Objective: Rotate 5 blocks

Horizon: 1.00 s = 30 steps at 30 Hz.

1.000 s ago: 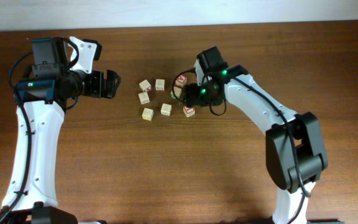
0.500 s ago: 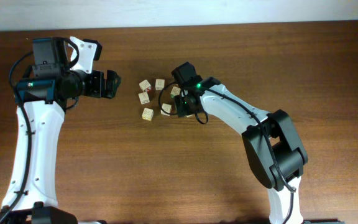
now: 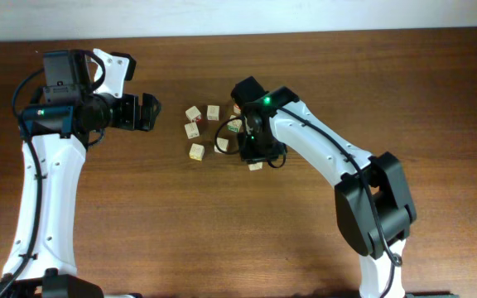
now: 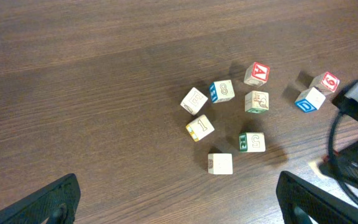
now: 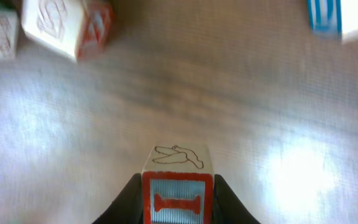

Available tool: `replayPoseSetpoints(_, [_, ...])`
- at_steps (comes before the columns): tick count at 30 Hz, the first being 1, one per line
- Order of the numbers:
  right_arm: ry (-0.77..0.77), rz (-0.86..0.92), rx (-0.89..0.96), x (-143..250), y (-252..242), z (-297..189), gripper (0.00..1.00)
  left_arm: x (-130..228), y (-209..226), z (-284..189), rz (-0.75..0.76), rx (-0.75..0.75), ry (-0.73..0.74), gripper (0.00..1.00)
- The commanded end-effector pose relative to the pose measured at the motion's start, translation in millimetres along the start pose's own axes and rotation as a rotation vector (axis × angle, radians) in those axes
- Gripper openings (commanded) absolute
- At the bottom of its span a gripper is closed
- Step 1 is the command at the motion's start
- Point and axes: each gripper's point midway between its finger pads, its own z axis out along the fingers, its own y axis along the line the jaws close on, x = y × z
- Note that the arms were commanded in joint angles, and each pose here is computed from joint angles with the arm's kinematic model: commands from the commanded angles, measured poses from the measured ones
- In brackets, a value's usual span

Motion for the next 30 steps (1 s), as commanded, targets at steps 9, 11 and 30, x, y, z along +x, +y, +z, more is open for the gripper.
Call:
replayPoseSetpoints(9, [0.183,0.236,0.016,67.1,-14.0,39.3,0.23,-8.5,-2.0,-3.1,-0.002,0.011,-0.022,0.99])
replayPoseSetpoints(11, [0.191,0.227,0.016,69.9,-10.9,39.5,0.23,-8.5,-2.0,-3.1,-0.002,0.011,-0.022,0.99])
replayPoseSetpoints(30, [-0.270,0.336,-0.019,-75.6,-58.0,-23.5,0.61,-8.4,-1.9,-2.9,-0.002,0.011,-0.021,0.99])
